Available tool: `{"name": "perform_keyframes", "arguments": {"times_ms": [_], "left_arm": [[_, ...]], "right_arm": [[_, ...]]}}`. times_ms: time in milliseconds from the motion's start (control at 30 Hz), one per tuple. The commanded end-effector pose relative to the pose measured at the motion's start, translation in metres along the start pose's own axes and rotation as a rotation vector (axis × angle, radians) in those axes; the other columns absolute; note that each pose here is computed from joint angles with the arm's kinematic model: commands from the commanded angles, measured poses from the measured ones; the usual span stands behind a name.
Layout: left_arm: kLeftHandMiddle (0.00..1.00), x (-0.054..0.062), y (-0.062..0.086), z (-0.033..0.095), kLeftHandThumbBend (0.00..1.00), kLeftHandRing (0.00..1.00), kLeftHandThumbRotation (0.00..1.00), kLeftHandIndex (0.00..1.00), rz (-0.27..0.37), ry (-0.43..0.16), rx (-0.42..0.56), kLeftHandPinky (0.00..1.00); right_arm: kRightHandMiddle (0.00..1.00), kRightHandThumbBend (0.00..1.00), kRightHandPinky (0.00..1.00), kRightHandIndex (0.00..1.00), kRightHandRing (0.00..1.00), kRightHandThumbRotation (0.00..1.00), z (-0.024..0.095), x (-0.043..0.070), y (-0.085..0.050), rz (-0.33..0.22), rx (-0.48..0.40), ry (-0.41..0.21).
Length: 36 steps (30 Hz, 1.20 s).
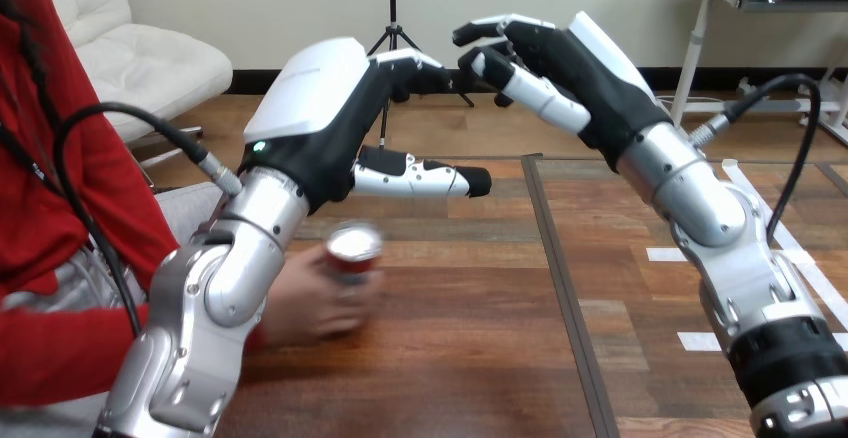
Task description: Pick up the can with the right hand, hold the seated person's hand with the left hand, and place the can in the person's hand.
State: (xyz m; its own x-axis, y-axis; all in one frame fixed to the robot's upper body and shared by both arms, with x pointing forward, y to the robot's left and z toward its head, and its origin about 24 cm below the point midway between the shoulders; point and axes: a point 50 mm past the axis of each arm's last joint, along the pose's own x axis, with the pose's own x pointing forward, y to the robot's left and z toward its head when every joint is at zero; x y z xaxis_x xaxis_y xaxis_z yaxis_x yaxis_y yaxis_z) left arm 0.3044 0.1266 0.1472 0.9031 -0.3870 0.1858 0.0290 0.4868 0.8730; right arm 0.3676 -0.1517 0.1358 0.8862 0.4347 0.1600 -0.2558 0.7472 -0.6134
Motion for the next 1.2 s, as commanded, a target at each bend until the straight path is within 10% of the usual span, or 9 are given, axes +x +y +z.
{"name": "perform_keyframes", "arguments": {"times_ms": [0,433,1167], "left_arm": [[0.77,-0.003,0.010,0.005,1.00,0.76,0.63,0.74,0.035,-0.037,0.014,0.71],[0.80,-0.023,0.001,-0.002,0.83,0.78,0.80,0.79,0.092,0.009,-0.169,0.68],[0.72,-0.089,-0.007,-0.033,0.42,0.71,0.81,0.69,0.264,-0.029,-0.558,0.59]], "right_arm": [[0.76,1.00,0.60,0.79,0.74,1.00,0.006,-0.002,-0.015,-0.052,0.014,-0.057],[0.79,1.00,0.62,0.81,0.76,1.00,-0.006,-0.021,-0.017,-0.096,0.108,-0.053],[0.80,0.98,0.67,0.81,0.76,1.00,-0.036,-0.107,-0.005,-0.222,0.274,-0.074]]}}
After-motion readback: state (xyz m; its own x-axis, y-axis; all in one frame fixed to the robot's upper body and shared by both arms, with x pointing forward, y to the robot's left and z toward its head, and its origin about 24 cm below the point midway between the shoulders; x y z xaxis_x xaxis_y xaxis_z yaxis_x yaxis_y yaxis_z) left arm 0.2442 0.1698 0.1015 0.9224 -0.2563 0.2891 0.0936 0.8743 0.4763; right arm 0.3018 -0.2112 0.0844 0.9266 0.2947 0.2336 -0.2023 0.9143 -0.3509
